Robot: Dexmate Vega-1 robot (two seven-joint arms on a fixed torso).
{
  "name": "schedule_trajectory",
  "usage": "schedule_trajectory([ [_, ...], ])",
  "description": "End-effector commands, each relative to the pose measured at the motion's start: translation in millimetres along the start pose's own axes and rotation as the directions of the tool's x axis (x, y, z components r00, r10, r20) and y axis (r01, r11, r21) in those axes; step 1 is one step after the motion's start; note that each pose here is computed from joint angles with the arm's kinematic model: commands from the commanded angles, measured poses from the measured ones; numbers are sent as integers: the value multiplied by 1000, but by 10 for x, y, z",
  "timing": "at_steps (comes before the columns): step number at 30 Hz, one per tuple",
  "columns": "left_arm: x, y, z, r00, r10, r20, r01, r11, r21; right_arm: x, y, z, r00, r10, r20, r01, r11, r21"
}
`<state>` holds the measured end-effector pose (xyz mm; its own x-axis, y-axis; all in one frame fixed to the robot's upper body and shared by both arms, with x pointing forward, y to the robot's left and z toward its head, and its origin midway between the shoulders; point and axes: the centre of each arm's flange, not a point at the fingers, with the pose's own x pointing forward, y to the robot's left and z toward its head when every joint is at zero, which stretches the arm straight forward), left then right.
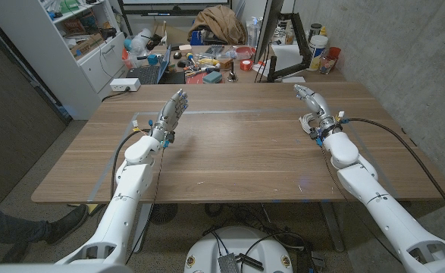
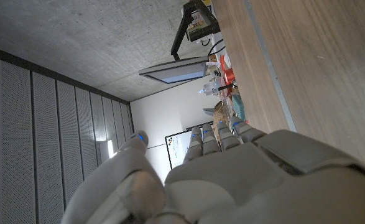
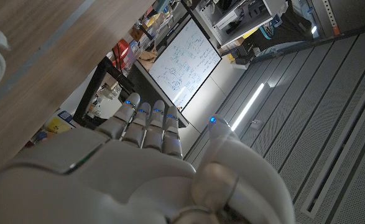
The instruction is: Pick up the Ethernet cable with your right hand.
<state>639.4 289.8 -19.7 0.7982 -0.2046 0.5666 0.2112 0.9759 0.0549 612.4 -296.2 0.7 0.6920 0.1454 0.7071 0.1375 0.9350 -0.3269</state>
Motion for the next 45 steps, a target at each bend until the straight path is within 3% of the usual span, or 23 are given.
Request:
schedule_trajectory([
  [1,-15,-6,38,1000,4,11,-4,1000,-1,-22,-18,30,999,-26,39,28,998,-49],
  [19,-96,-18,20,1000,10,10,-10,1000,-3,-13,-52,115,998,7,59,3,986,-166],
  [45,-147,-74,23,1000,7,4,-7,1000,11,-57,-257,143,997,55,44,-39,953,-301],
])
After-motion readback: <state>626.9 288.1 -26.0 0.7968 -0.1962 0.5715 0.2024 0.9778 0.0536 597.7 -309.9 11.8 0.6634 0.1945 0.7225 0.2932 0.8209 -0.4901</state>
